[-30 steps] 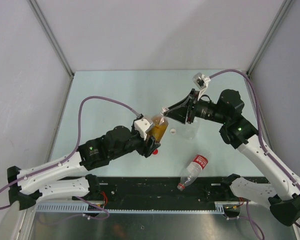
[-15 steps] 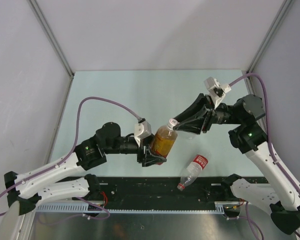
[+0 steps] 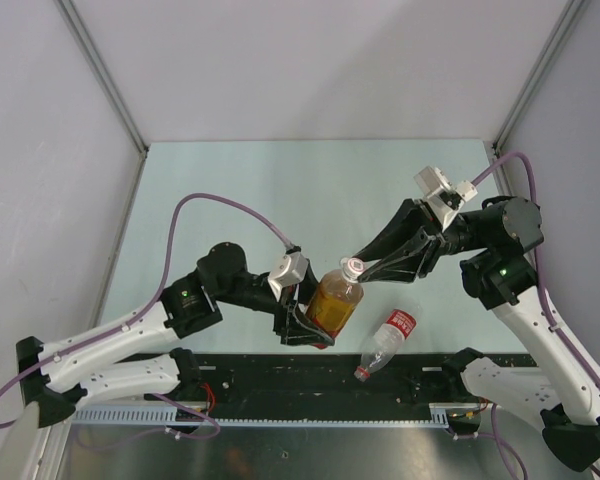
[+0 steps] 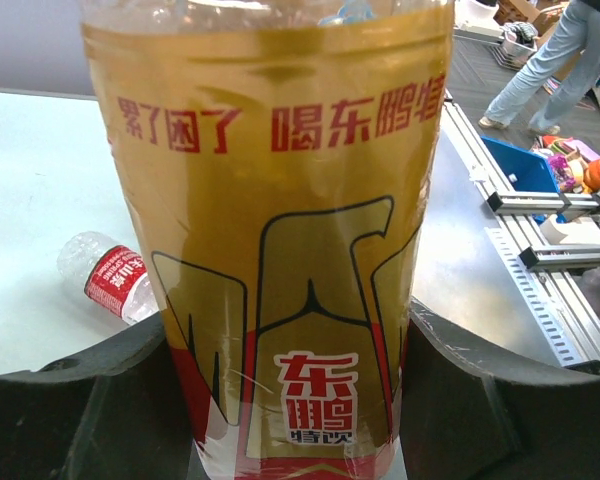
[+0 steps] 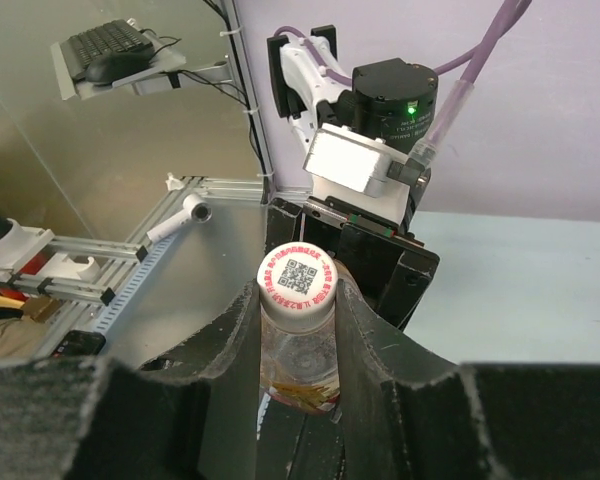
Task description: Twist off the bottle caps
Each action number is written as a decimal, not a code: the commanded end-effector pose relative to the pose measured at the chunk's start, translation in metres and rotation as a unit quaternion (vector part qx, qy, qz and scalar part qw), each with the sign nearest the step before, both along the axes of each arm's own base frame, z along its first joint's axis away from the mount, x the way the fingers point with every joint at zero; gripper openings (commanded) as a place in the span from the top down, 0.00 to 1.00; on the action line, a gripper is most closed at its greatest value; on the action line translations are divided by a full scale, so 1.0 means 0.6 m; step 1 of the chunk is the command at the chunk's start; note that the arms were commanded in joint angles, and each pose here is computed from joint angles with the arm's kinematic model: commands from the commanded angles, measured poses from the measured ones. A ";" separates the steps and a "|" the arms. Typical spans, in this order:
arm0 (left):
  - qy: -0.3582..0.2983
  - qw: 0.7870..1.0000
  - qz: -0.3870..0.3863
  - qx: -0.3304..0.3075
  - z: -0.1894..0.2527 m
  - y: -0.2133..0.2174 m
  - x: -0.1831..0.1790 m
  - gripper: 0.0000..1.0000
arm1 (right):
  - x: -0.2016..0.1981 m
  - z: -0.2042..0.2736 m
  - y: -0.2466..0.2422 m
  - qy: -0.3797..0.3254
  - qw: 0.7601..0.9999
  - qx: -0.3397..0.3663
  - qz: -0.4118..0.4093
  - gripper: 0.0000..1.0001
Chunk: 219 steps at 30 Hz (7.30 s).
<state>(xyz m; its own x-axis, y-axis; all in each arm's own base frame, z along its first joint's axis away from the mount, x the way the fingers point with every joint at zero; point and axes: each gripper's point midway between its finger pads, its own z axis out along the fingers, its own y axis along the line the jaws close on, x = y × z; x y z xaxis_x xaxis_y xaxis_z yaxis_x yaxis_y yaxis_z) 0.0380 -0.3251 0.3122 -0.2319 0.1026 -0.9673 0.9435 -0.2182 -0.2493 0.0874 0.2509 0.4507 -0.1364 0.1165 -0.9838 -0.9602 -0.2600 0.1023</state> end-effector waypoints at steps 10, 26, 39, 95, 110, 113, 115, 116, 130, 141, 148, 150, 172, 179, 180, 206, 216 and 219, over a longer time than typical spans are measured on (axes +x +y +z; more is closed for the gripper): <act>-0.056 0.997 0.042 -0.044 0.021 0.009 0.020 1.00 | 0.059 0.032 0.001 -0.004 0.993 0.040 -0.110 0.19; -0.047 0.957 0.284 0.027 -0.022 0.036 0.157 1.00 | 0.101 0.045 -0.010 0.010 0.978 0.063 -0.201 0.01; -0.044 0.884 0.448 0.123 -0.068 0.085 0.250 1.00 | 0.226 0.008 0.012 0.161 0.933 0.061 -0.316 0.01; -0.042 0.945 0.309 0.098 -0.054 0.037 0.163 1.00 | 0.166 -0.022 0.061 0.090 0.971 0.000 -0.223 1.00; -0.070 0.997 0.001 -0.024 0.019 0.007 -0.005 1.00 | 0.056 0.036 0.012 -0.037 0.991 0.046 -0.122 1.00; -0.071 0.996 -0.033 -0.035 0.023 0.013 -0.025 1.00 | 0.048 0.045 0.006 -0.048 0.991 0.055 -0.116 1.00; -0.069 0.996 -0.051 -0.040 0.025 0.015 -0.035 1.00 | 0.042 0.050 0.003 -0.054 0.991 0.060 -0.109 1.00; -0.068 0.995 -0.058 -0.042 0.026 0.015 -0.038 1.00 | 0.040 0.053 0.002 -0.055 0.991 0.063 -0.107 1.00; -0.060 0.997 -0.024 -0.038 0.010 0.009 -0.018 1.00 | 0.063 0.063 0.000 -0.041 0.986 0.075 -0.142 1.00; 0.005 0.964 0.263 0.032 -0.089 0.037 0.164 1.00 | 0.195 -0.049 0.007 0.062 0.954 -0.022 -0.292 1.00; 0.061 0.889 0.450 0.048 -0.146 0.126 0.260 1.00 | 0.240 -0.146 0.022 0.112 0.939 -0.089 -0.313 1.00; 0.072 0.864 0.497 0.040 -0.151 0.156 0.280 1.00 | 0.251 -0.179 0.031 0.125 0.934 -0.114 -0.315 1.00; 0.048 0.864 0.501 0.036 -0.132 0.178 0.276 0.99 | 0.294 -0.482 0.103 0.229 0.858 -0.338 -0.313 0.44; 0.042 0.880 0.472 0.039 -0.122 0.161 0.268 0.97 | 0.290 -0.415 0.102 0.238 0.882 -0.283 -0.291 0.06; 0.040 0.882 0.467 0.038 -0.120 0.158 0.266 0.97 | 0.287 -0.401 0.102 0.242 0.888 -0.272 -0.283 0.03; 0.013 0.961 0.277 -0.010 -0.067 0.079 0.187 0.95 | 0.193 -0.095 0.116 0.193 0.977 -0.015 -0.085 0.17; 0.013 0.963 0.270 -0.011 -0.066 0.078 0.182 0.92 | 0.173 -0.105 0.144 0.184 0.981 -0.019 -0.064 0.43; 0.013 0.963 0.269 -0.012 -0.065 0.078 0.180 0.92 | 0.167 -0.107 0.148 0.183 0.981 -0.021 -0.056 0.56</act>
<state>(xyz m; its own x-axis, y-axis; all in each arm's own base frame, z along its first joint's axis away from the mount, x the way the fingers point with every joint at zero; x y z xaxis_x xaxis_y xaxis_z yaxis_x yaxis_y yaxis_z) 0.1482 -0.2749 0.2363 -0.3580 0.0016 -0.9337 0.8779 0.3411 -0.3360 0.1928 0.3361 0.3750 -0.5105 0.0915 -0.8550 -0.8586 -0.1082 0.5011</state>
